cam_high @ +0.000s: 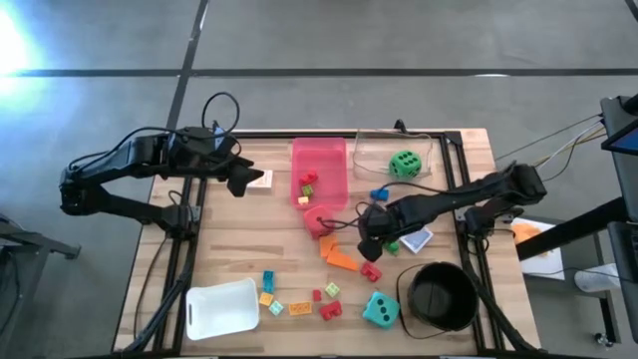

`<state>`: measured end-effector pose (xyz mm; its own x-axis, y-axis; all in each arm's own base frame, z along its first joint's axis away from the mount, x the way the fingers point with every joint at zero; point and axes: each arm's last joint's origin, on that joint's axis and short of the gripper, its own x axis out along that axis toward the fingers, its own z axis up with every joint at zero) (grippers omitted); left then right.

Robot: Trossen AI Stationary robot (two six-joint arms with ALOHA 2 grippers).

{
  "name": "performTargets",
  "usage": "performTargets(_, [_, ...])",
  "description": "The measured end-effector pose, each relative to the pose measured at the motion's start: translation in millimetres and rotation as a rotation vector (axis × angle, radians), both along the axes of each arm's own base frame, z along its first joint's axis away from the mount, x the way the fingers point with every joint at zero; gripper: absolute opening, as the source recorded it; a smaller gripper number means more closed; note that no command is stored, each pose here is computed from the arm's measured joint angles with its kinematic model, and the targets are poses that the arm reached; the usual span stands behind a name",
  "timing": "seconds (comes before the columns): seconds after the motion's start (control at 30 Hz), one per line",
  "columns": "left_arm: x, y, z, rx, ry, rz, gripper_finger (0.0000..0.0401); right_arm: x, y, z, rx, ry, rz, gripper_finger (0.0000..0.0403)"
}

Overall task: Pick & Place Toys
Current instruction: Put the green game piece into the red bin

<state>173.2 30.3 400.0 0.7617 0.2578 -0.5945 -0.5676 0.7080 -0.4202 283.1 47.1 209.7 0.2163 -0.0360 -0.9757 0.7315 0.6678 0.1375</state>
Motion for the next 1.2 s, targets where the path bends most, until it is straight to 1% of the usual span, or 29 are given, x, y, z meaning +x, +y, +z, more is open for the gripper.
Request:
performTargets(0.1, [0.4, 0.0, -0.2, 0.0, 0.001, 0.0, 0.0271, -6.7, -1.7, 6.0, -0.012, -0.023, -0.008, 0.0327])
performTargets(0.23, [0.6, 0.0, -0.3, 0.0, 0.002, 0.0, 0.0271, -12.1, -4.9, 7.0, -0.034, -0.032, -0.03, 0.0327])
performTargets(0.47, [1.1, 0.1, -0.6, -0.001, 0.004, 0.0, 0.0271, -24.0, -7.8, -13.9, -0.04, 0.049, -0.084, 0.0327])
performTargets(0.57, [1.2, 0.1, -0.7, 0.0, 0.005, -0.001, 0.0271, -28.0, -8.4, -21.5, -0.037, 0.062, -0.116, 0.0327])
performTargets(1.03, [1.1, 0.1, -0.6, 0.0, 0.004, -0.001, 0.0271, -30.0, -8.3, -36.0, -0.018, 0.022, -0.101, 0.0327])
performTargets(1.2, [1.1, 0.1, -0.6, 0.0, 0.004, 0.0, 0.0271, -29.8, -6.5, -48.4, 0.053, -0.037, -0.085, 0.0327])
